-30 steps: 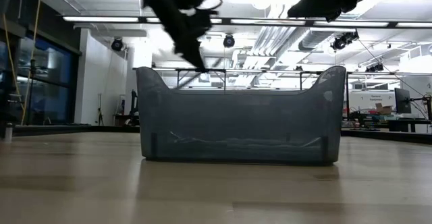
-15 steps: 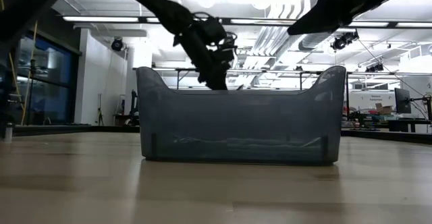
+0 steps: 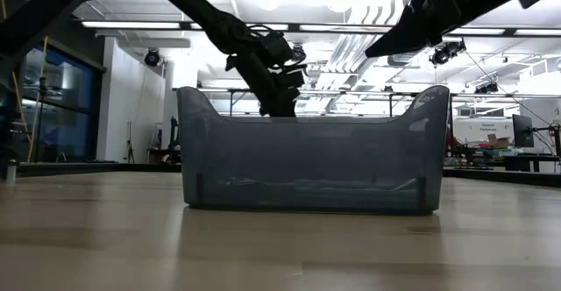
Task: Sort silverware by color (type)
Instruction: Return to Home Position
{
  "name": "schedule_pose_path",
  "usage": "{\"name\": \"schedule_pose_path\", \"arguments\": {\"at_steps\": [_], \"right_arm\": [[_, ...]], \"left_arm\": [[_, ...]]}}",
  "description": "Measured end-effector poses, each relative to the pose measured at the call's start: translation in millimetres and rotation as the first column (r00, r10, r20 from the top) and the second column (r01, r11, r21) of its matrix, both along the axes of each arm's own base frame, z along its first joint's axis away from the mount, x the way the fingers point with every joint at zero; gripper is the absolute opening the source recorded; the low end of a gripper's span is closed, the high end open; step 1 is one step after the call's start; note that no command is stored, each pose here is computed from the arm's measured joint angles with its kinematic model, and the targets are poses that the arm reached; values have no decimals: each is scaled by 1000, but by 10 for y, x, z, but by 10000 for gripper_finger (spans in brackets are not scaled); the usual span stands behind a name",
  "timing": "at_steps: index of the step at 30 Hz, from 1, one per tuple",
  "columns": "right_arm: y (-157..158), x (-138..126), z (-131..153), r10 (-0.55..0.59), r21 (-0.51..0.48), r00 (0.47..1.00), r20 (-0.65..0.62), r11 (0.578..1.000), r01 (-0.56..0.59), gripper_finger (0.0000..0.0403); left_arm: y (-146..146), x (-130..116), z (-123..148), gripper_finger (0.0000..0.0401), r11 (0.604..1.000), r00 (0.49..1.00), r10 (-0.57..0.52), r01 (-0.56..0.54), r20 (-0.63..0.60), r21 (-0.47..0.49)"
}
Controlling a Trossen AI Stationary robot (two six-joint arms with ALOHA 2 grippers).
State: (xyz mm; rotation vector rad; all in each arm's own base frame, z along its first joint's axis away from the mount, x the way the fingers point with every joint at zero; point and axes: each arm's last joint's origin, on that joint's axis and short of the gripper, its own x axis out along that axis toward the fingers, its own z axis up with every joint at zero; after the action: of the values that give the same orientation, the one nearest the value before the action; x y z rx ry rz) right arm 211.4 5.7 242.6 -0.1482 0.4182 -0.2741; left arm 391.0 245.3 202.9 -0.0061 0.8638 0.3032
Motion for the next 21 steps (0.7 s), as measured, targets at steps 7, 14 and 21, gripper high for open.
{"name": "schedule_pose_path", "arguments": {"at_steps": [7, 14, 21], "right_arm": [[-203, -6, -82, 61, -12, 998, 25, 998, -61, 0], [-386, -162, -422, 112, 26, 981, 158, 993, -118, 0], [-359, -452, -537, 143, -2, 949, 281, 989, -148, 0]], "left_arm": [[-154, -57, 16, 54, 999, 994, -31, 30, 103, 12], [-567, -388, 159, 23, 995, 945, -55, 26, 321, 93], [-1179, -959, 161, 9, 990, 867, -113, 57, 486, 128]]}}
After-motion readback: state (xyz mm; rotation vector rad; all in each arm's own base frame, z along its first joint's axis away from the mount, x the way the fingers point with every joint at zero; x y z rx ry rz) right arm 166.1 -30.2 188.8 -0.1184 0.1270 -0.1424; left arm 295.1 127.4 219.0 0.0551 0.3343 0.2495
